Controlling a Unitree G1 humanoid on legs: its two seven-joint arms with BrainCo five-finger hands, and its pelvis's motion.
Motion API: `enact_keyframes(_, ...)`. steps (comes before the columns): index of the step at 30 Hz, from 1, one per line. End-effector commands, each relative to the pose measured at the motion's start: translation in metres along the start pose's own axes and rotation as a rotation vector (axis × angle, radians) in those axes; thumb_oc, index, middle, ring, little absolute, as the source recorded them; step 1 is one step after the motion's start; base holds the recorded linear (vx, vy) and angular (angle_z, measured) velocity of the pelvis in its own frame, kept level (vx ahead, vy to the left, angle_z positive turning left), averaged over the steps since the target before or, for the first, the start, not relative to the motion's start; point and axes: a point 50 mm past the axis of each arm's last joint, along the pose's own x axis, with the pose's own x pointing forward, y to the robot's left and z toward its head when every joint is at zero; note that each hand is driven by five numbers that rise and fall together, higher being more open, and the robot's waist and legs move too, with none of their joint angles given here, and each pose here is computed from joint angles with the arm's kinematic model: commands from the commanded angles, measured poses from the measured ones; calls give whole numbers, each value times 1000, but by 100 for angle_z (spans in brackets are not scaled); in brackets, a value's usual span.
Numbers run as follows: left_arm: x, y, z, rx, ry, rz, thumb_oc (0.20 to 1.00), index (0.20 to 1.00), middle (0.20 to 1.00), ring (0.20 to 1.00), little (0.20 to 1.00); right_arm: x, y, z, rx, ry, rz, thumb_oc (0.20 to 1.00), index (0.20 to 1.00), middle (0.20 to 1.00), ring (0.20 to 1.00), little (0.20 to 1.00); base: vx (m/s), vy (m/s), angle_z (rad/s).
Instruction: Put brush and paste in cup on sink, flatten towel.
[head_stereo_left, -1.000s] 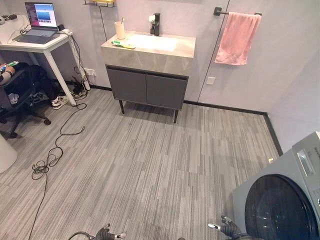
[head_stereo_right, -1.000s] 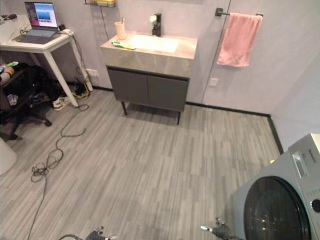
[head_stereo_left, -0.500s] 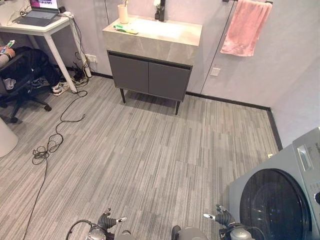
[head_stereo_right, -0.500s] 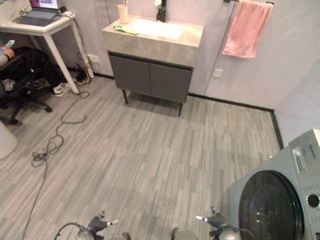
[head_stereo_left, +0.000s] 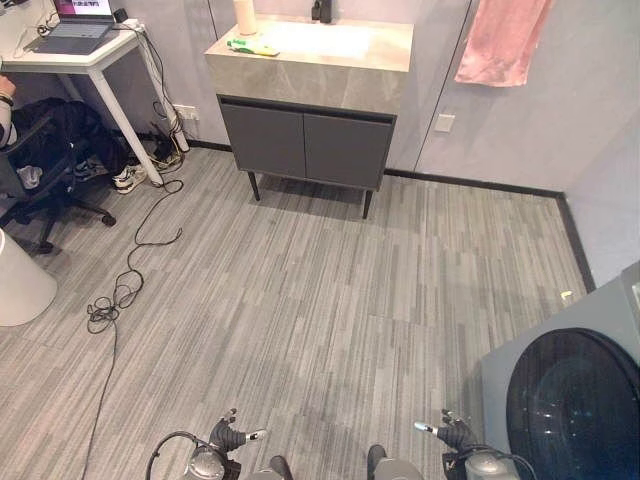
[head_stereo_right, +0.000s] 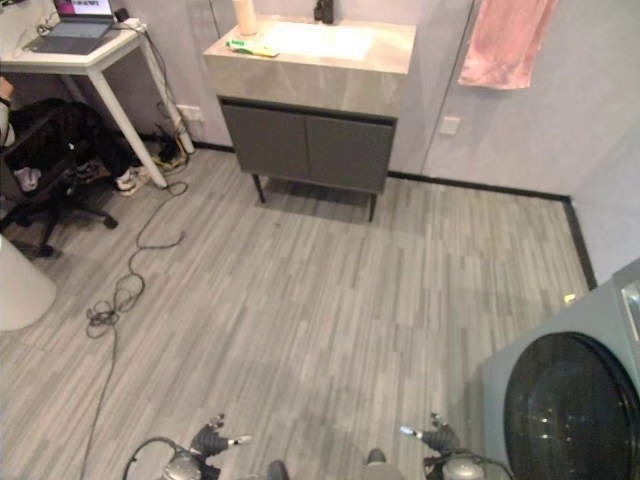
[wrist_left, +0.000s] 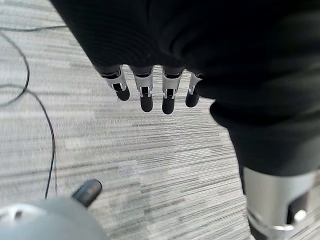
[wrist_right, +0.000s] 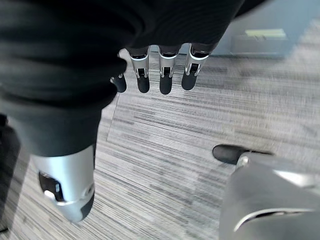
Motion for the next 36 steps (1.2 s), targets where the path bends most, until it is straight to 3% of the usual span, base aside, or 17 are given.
enact_keyframes(1,4,18,22,88,-114,18,1000,1000,1000,1000,1000,2,16,52,49,-234,69,1000,1000,1000,1000,1000,202,399,-13)
enact_keyframes(10,9,29,33,164,-123,32,1000,1000,1000,1000,1000,-2,12,85,-32,-371,77,1000,1000,1000,1000,1000,321,22,7)
enact_keyframes(15,7,16,17,-28,-26,29,1000,1000,1000,1000,1000,-2,-5,40,-104,-208,44,1000,1000,1000,1000,1000,621,-204,46)
enact_keyframes(20,8,8,19,-119,-12,6,1000,1000,1000,1000,1000,-4,-18,29,-150,-174,16,1000,1000,1000,1000,1000,414,-348,52)
enact_keyframes(26,9,6,25,-116,-34,18,1000,1000,1000,1000,1000,-2,-25,29,-211,-149,-28,1000,1000,1000,1000,1000,434,-239,8)
enact_keyframes(36,0,12,-8,-178,61,70,1000,1000,1000,1000,1000,0,-5,26,-310,-143,36,1000,1000,1000,1000,1000,500,115,-43)
